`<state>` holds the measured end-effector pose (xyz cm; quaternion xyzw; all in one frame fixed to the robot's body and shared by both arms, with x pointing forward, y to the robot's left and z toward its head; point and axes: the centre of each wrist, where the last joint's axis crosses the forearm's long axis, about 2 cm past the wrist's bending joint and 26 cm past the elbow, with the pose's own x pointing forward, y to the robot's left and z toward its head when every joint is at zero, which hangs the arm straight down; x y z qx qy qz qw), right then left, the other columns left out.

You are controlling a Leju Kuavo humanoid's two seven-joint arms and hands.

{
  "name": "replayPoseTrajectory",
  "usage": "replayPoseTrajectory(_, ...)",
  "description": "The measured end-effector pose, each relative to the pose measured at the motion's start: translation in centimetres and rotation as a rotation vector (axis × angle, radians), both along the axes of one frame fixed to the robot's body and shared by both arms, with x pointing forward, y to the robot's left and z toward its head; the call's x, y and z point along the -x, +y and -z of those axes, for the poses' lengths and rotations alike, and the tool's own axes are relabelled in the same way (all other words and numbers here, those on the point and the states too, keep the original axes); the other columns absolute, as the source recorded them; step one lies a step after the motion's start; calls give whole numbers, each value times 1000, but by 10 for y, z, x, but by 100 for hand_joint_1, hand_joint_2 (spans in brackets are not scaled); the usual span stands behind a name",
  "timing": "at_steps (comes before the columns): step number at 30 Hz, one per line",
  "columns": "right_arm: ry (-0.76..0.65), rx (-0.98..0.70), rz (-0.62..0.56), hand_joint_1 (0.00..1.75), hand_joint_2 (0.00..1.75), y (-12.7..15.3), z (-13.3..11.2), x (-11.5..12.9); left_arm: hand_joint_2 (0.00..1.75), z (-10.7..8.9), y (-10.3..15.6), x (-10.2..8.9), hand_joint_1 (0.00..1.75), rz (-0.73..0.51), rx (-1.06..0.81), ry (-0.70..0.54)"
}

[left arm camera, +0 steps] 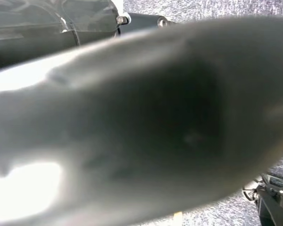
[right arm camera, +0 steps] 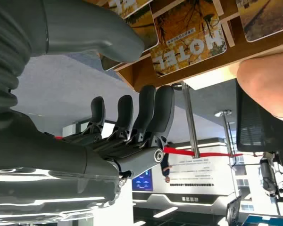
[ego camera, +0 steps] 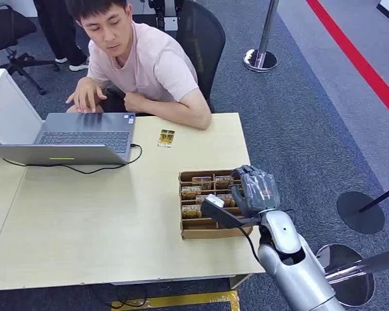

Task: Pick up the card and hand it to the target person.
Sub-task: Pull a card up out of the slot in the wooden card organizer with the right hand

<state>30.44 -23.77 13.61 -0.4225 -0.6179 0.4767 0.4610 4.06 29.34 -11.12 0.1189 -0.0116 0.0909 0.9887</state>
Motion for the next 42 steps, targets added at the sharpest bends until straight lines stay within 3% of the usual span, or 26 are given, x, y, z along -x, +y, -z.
replayPoseTrajectory(5, 13, 7, 0, 106, 175, -2, 4, 3, 0, 0, 0, 1, 0, -6, 0, 1)
replayPoseTrajectory(29, 47, 11, 21, 105, 175, -8, 14, 6, 0, 0, 0, 2, 0, -10, 0, 5)
replayPoseTrajectory(42, 61, 16, 25, 97, 175, -11, 18, 10, 0, 0, -1, 2, 0, -1, 1, 2)
